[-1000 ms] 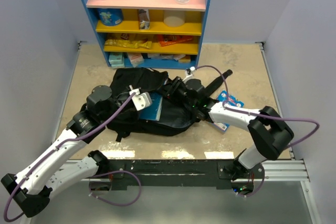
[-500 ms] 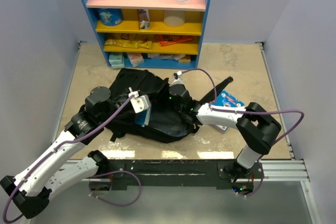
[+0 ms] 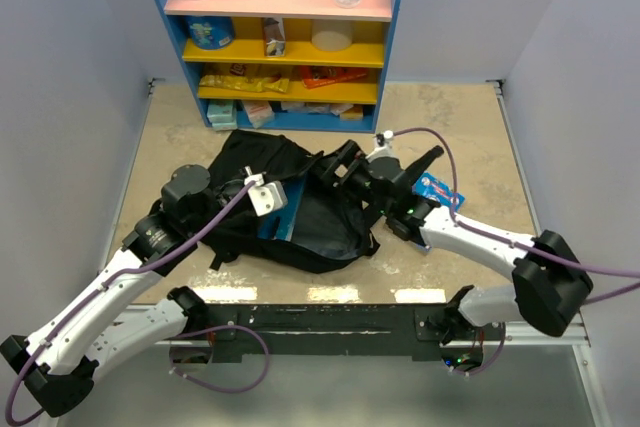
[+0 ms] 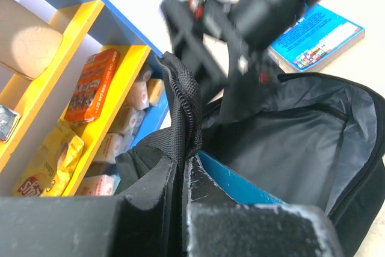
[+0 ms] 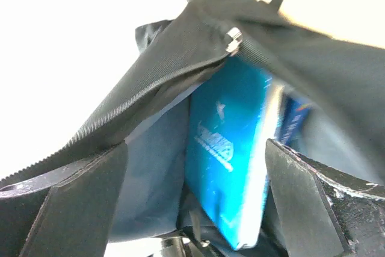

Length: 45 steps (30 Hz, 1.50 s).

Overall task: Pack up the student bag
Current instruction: Place the book in the student bag.

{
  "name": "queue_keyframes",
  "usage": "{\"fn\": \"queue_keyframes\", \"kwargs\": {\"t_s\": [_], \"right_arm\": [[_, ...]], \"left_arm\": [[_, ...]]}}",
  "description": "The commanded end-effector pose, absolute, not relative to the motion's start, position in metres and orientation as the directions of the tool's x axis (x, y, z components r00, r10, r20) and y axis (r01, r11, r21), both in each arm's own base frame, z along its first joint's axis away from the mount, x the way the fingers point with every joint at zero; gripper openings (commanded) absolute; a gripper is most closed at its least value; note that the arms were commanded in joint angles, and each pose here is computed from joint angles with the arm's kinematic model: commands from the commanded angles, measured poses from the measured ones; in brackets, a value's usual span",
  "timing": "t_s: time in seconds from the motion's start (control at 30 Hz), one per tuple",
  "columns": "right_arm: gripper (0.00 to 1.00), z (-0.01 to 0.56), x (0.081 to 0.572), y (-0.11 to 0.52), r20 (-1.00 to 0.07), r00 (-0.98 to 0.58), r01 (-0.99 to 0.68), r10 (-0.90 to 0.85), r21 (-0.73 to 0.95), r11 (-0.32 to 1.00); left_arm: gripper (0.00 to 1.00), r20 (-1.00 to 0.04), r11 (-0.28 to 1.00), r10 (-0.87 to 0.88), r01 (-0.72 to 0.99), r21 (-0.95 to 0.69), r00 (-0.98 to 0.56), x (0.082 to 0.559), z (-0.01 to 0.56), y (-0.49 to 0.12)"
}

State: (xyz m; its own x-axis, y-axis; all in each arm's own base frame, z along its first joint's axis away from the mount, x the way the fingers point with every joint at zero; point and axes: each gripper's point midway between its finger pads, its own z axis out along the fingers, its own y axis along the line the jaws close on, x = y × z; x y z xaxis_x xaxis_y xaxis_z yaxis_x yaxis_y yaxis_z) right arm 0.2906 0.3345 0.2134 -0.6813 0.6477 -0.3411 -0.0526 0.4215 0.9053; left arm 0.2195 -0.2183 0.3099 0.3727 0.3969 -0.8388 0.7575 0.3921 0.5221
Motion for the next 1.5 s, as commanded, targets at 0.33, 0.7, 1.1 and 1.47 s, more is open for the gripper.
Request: {"fn": "queue_keyframes", "kwargs": {"t_s": [0.33,0.7,1.1,1.47], "right_arm": [[0.09,0.183,0.266,0.356,-0.510,-0.756,-0.156,0.411,0.750,0.643],[0.00,0.123,0.264,0.364,-0.559,-0.761,-0.131,0.330,0.630,0.766],[0.00,0.129,0.256,0.333,-0.591,-0.725,-0.111,0.354,0.607,0.787],[0.00,0.116,0.264,0.371,-0.587,-0.746,-0.163,0.316,0.620,0.767]], "left_arm": [[0.00,-0.786,0.439,0.242,0.658,0.611,0.568,0.211,0.390,-0.225],[0.00,-0.783,0.445,0.246,0.650,0.615,0.572,0.211,0.393,-0.222],[0.00,-0.780,0.446,0.250,0.647,0.618,0.573,0.210,0.391,-0.221],[0.00,-0.780,0.448,0.245,0.647,0.617,0.575,0.209,0.394,-0.221]]}}
